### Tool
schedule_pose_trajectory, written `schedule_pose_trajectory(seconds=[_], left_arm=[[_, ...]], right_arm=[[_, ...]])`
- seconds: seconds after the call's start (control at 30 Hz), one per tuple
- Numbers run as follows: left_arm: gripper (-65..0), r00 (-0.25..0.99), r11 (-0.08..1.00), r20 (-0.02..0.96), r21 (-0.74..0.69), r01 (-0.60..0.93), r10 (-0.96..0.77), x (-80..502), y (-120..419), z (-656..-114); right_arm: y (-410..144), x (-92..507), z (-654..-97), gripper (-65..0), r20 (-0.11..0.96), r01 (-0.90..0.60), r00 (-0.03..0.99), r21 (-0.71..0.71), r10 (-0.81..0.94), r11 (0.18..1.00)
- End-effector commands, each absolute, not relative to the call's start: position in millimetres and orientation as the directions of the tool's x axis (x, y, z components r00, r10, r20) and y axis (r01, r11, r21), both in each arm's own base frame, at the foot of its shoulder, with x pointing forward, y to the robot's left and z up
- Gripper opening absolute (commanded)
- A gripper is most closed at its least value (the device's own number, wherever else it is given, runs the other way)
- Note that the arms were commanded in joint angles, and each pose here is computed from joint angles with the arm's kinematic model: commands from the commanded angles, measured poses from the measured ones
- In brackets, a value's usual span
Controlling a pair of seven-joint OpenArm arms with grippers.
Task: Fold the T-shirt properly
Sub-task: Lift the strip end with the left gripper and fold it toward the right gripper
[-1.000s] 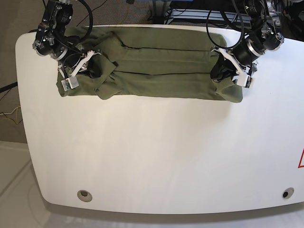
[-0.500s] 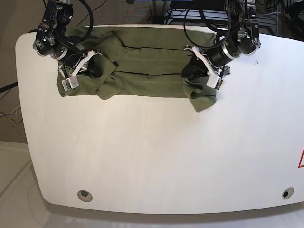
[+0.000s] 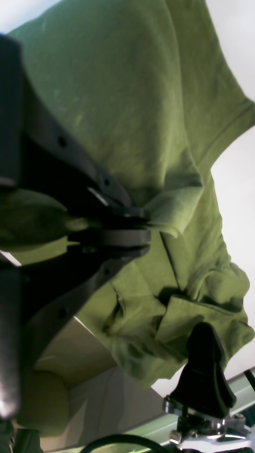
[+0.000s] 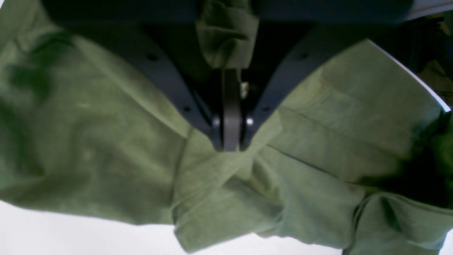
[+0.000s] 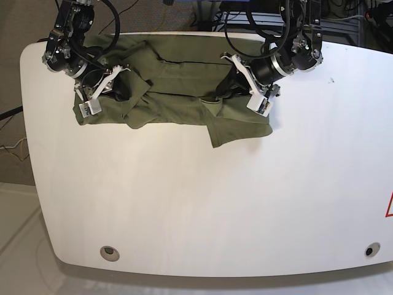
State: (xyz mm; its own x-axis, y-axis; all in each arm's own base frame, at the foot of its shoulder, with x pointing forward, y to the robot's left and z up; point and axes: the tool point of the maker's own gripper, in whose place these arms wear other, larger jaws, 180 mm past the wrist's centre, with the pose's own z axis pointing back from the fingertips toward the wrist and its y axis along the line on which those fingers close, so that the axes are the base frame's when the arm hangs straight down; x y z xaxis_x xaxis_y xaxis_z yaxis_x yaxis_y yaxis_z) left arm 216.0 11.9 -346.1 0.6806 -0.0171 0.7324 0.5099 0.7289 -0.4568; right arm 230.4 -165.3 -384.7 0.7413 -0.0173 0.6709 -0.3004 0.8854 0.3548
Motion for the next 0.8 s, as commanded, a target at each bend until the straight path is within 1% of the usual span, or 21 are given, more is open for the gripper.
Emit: schedule_pose_trajectory(seconds=[0.0, 0.5, 0.77], left_arm=[[-65.0, 0.639, 0.703, 0.769, -0.468, 0.535, 0.025, 222, 2, -326], [-65.0, 0.619, 0.626, 0.785, -0.497, 0.601, 0.029, 224, -43, -310], [-65.0, 0.626, 0.593, 0.78, -0.508, 0.624, 0.009, 222, -60, -313]], right_arm=[[-165, 238, -372, -65.0, 0.707, -0.323, 0.707, 0.345, -0.017, 0.881], [-163, 238, -372, -65.0, 0.708, -0.326, 0.706, 0.349, -0.019, 0.878], [-164, 240, -372, -65.0, 0.71, -0.326, 0.704, 0.349, -0.021, 0.879]])
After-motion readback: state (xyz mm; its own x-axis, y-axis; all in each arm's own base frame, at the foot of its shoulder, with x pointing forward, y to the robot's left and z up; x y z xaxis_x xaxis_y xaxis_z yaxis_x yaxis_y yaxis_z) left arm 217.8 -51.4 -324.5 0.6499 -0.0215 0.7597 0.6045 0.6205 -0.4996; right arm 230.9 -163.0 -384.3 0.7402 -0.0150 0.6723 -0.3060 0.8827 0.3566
